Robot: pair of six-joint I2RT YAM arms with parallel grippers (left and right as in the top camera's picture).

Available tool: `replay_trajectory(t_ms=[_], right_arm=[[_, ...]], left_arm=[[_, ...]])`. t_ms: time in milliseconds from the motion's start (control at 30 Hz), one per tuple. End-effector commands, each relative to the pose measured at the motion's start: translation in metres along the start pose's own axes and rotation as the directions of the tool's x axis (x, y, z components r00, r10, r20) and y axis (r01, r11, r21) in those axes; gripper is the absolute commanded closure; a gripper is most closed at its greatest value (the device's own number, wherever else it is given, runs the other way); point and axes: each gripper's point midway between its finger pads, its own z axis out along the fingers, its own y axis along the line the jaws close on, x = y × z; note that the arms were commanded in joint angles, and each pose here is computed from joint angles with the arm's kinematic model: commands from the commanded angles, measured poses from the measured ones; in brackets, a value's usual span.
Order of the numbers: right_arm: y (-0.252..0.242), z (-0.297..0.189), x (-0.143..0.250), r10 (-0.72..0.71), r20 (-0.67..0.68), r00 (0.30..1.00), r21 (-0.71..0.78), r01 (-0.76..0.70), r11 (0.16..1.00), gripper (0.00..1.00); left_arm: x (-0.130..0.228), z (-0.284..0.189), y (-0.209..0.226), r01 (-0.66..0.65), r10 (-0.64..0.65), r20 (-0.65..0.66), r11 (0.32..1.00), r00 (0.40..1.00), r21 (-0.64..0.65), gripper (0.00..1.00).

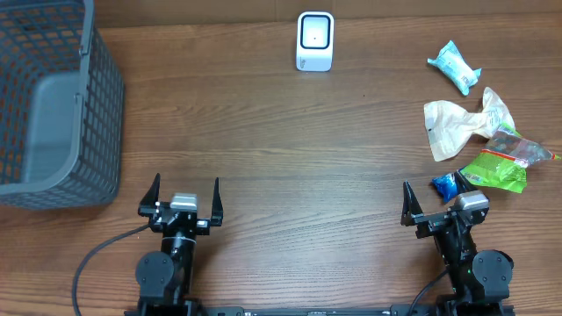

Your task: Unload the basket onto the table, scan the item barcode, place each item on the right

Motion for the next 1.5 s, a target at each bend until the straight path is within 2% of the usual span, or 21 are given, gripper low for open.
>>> replay_trajectory(t_ms=[0,67,1467], right_arm=[[0.002,0.000,0.002,-0.005,0.004,1.000,-0.007,0.005,1.000,0.00],[0.002,0.000,0.002,-0.005,0.004,1.000,-0.007,0.005,1.000,0.00],[0.002,0.000,0.002,-0.005,0.004,1.000,-0.007,0.005,1.000,0.00]], left_arm=[[0.016,-0.005,0.002,-0.066,0.066,-0.020,0.998,0.998,-0.021,0.00],[0.026,-0.006,0.000,-0.079,0.078,-0.059,0.997,0.995,-0.010,0.00],[0.025,-0.006,-0.002,-0.073,0.072,-0.054,0.997,0.996,-0.001,0.00]])
